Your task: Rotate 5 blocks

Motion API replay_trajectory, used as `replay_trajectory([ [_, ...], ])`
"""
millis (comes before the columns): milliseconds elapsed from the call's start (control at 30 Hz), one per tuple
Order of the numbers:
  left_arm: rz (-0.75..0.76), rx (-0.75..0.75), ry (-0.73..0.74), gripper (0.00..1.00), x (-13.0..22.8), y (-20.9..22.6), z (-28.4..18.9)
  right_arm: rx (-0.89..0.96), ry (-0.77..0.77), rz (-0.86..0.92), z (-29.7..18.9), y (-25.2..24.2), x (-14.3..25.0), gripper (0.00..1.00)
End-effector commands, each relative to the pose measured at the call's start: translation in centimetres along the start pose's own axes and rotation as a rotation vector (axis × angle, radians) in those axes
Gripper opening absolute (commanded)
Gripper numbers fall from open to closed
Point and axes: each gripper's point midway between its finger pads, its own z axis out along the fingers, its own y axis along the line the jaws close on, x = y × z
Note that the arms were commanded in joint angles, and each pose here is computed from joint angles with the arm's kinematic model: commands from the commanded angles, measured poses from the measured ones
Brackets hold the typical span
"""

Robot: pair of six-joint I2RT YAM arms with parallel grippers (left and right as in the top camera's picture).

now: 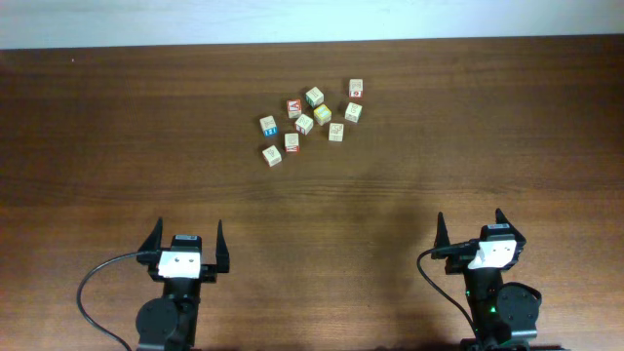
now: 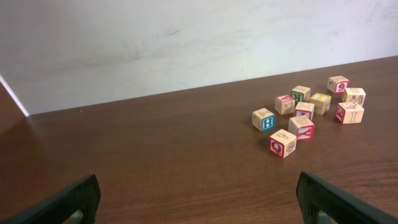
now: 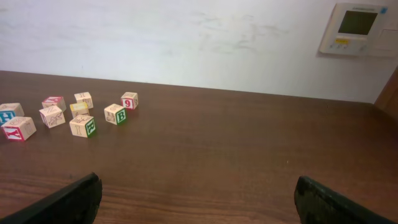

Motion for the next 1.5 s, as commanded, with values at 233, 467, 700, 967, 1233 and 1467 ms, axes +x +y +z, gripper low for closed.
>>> replay_trajectory([
  [233,0.019,-0.002,-0.004,0.99,0.06,0.03,-0.01,0.002,0.001,0.005,0.02,-0.07,0.26,0.99],
  [467,0.019,-0.002,-0.004,0.99,0.06,0.03,-0.01,0.002,0.001,0.005,0.02,-0.07,0.27,0.99],
  [700,0.019,-0.002,-0.004,0.99,0.06,0.03,-0.01,0.002,0.001,0.005,0.02,-0.07,0.27,0.99],
  [967,0.019,-0.002,-0.004,0.99,0.06,0.02,-0.01,0.002,0.001,0.005,0.02,-0.07,0.27,0.99],
  [1233,0.019,-0.002,-0.004,0.99,0.06,0.03,-0.01,0.002,-0.011,0.005,0.02,-0.08,-0.02,0.99],
  [1467,0.019,-0.002,-0.004,0.99,0.07,0.02,-0.01,-0.048,-0.007,0.006,0.00,0.80,0.10,0.99],
])
